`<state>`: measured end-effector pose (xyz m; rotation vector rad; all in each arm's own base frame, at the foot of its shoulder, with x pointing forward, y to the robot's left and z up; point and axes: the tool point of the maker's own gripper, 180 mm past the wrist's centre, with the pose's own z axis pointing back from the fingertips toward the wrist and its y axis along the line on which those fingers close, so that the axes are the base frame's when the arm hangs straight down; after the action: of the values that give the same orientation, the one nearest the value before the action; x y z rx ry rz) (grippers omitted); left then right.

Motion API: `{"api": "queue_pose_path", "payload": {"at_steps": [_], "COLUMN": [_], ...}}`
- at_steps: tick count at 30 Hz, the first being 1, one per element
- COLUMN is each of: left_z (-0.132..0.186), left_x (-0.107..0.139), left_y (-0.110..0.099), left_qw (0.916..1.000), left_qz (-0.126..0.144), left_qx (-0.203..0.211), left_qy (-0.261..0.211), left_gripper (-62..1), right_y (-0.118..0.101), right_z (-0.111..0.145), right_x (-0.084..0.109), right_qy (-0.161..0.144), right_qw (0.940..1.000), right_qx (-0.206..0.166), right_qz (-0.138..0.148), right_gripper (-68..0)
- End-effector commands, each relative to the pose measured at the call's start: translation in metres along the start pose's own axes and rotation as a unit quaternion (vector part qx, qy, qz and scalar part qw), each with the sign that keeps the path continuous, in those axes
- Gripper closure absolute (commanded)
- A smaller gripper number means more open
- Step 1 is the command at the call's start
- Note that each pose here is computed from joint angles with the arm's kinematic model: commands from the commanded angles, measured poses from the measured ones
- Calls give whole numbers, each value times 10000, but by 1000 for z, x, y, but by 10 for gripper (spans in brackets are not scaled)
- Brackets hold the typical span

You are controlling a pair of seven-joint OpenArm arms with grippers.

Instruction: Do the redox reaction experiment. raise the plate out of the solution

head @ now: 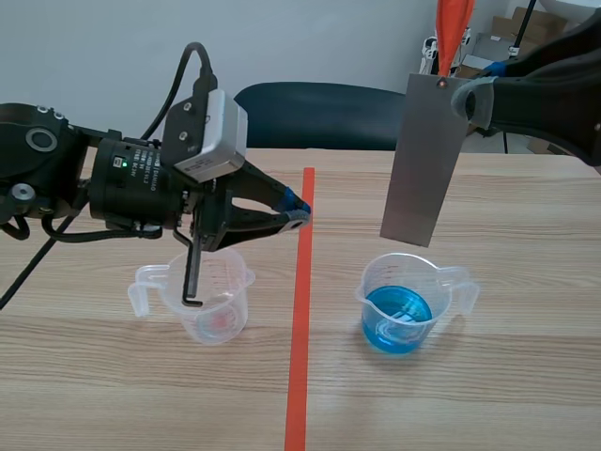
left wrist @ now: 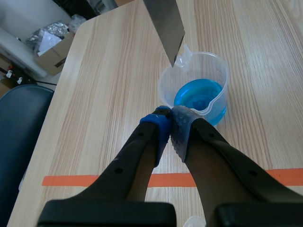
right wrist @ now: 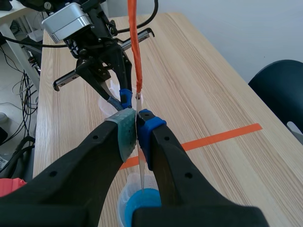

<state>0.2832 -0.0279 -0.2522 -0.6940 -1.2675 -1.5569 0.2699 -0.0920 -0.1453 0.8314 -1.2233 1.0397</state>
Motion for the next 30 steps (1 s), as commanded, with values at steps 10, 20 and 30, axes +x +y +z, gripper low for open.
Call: {"api": "queue_pose_path", "payload": {"at_steps": [10, 20, 30], "left_z": [-1, -1, -1], "left_x": [13, 13, 13], "left_y": [8, 7, 7], "left_qw": [9998, 9998, 9998], "left_qz": [-66, -62, -62], "left_qx": [1, -7, -7], "left_qy": [-190, -188, -188], "left_gripper": [-30, -30, -30], "right_y": [-2, -2, -2], "right_z": [1, 1, 1], "right_x": [15, 15, 15], "right_qy": [-212, -212, -212], "right_qw": [9998, 9998, 9998], "right_qx": [-14, -14, -14], "right_qz": [69, 69, 69], "right_gripper": [-6, -6, -6]}}
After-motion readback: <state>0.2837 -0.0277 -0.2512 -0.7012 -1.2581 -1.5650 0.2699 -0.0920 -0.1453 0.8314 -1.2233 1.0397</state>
